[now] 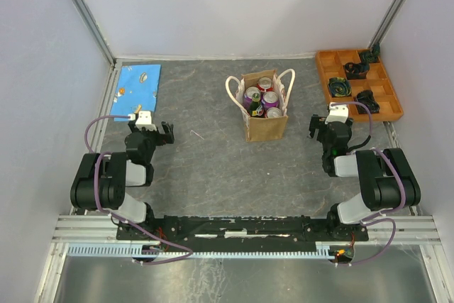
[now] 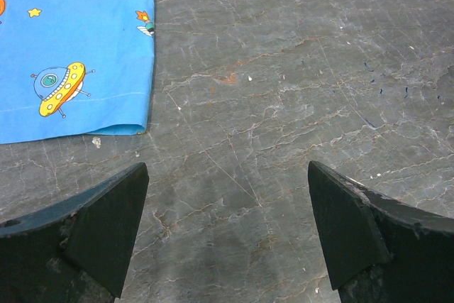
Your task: Take the beverage out of the canvas bag
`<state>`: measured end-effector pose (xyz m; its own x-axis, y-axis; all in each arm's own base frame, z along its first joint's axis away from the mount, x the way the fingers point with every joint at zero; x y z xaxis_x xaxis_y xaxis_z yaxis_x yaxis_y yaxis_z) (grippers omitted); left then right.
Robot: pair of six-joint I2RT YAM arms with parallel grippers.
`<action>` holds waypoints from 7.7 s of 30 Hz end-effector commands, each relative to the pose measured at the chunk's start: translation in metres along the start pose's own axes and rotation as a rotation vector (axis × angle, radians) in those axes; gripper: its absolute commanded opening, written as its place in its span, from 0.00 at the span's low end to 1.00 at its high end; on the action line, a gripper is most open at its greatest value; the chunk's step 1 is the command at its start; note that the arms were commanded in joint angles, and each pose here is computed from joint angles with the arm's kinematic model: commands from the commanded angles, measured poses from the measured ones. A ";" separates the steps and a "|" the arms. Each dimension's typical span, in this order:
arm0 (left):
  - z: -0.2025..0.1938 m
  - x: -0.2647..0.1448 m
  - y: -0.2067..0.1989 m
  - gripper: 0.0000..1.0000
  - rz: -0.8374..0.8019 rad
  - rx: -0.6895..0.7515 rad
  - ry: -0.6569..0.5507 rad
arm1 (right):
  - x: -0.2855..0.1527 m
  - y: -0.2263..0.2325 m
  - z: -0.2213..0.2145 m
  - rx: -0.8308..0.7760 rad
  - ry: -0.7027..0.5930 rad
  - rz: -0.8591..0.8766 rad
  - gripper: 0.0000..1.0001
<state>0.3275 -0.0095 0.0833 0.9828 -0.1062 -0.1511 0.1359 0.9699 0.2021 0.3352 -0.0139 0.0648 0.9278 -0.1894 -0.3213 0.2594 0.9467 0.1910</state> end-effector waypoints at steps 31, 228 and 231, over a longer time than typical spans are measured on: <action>0.254 0.051 -0.115 0.99 -0.434 0.110 -0.213 | 0.005 0.007 0.018 0.011 -0.056 0.022 0.99; 0.196 0.152 -0.118 1.00 -0.366 0.116 -0.362 | 0.005 0.007 0.019 0.010 -0.056 0.021 0.99; 0.200 0.150 -0.116 0.99 -0.359 0.118 -0.367 | 0.005 0.007 0.018 0.010 -0.056 0.022 0.99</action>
<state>0.4810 -0.1814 0.1906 0.8454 -0.5341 -0.0002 0.5091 0.8058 0.3025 0.3352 -0.0139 0.0648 0.9278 -0.1894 -0.3213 0.2593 0.9468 0.1907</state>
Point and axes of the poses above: each gripper's point midway between its finger pads, its own x axis out along the fingers, its own y axis along the line the jaws close on, z = x × y, the point moved 4 cm from there along -x, back along the fingers, and after that the axes turned 15 degrees about x, right-handed, at the moved point
